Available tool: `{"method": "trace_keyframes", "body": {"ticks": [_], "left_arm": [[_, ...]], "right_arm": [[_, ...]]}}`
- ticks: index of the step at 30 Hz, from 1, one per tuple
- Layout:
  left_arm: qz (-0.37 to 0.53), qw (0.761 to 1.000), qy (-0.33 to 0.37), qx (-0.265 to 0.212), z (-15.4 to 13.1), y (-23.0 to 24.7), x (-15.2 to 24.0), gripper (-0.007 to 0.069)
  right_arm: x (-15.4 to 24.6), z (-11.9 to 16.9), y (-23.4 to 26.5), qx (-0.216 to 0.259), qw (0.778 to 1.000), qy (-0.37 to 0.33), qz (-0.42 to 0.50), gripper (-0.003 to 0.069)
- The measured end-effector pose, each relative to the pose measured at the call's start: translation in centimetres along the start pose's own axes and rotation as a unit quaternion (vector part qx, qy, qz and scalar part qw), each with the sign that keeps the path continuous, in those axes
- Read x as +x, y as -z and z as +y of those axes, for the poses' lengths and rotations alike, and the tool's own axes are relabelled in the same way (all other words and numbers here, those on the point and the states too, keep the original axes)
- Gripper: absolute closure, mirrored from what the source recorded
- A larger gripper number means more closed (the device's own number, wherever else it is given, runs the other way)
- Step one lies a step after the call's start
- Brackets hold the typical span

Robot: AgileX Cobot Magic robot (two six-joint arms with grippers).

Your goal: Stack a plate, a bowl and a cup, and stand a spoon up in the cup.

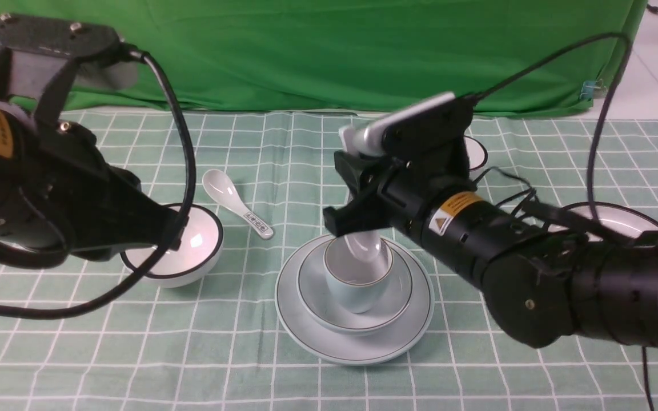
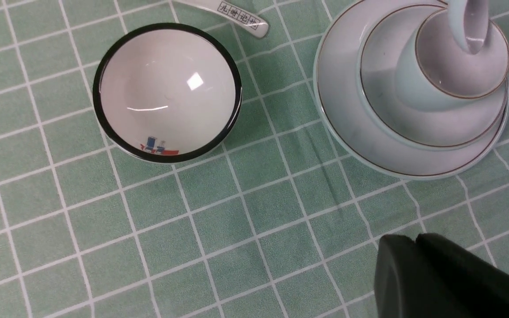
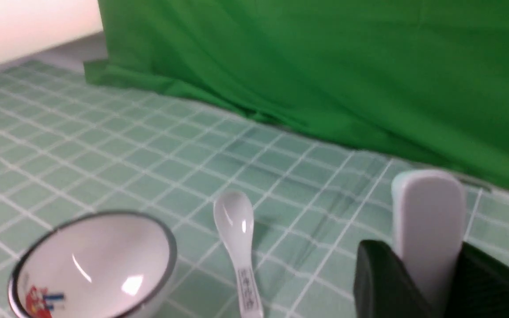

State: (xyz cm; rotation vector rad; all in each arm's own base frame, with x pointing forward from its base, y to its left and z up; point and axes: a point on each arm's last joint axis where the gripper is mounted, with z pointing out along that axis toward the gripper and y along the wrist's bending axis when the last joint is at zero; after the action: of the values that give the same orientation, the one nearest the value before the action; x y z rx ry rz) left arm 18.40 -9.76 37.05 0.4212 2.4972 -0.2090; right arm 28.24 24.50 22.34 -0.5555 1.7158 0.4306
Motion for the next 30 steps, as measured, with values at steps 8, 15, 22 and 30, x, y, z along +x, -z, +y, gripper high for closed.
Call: {"method": "trace_keyframes", "body": {"ticks": [8, 15, 22, 30], "left_arm": [[-0.001, 1.000, -0.002, -0.003, 0.1, 0.0, 0.0, 0.0615], [-0.002, 1.000, 0.001, -0.003, 0.1, 0.0, 0.0, 0.0615], [-0.016, 1.000, 0.002, 0.000, 0.0, 0.0, -0.3, 0.0615], [-0.047, 0.999, 0.002, 0.006, -0.1, 0.0, -0.9, 0.0615]], "right_arm": [[2.1, 0.5, -1.0, -0.004, 1.000, 0.007, 0.029, 0.0481], [2.2, 0.6, -0.6, -0.013, 0.998, 0.013, 0.061, 0.0306], [-4.9, -0.5, 6.7, -0.063, 0.985, 0.013, 0.157, 0.0440], [-11.0, -7.7, 24.4, 0.099, 0.990, 0.039, 0.098, 0.0632]]}}
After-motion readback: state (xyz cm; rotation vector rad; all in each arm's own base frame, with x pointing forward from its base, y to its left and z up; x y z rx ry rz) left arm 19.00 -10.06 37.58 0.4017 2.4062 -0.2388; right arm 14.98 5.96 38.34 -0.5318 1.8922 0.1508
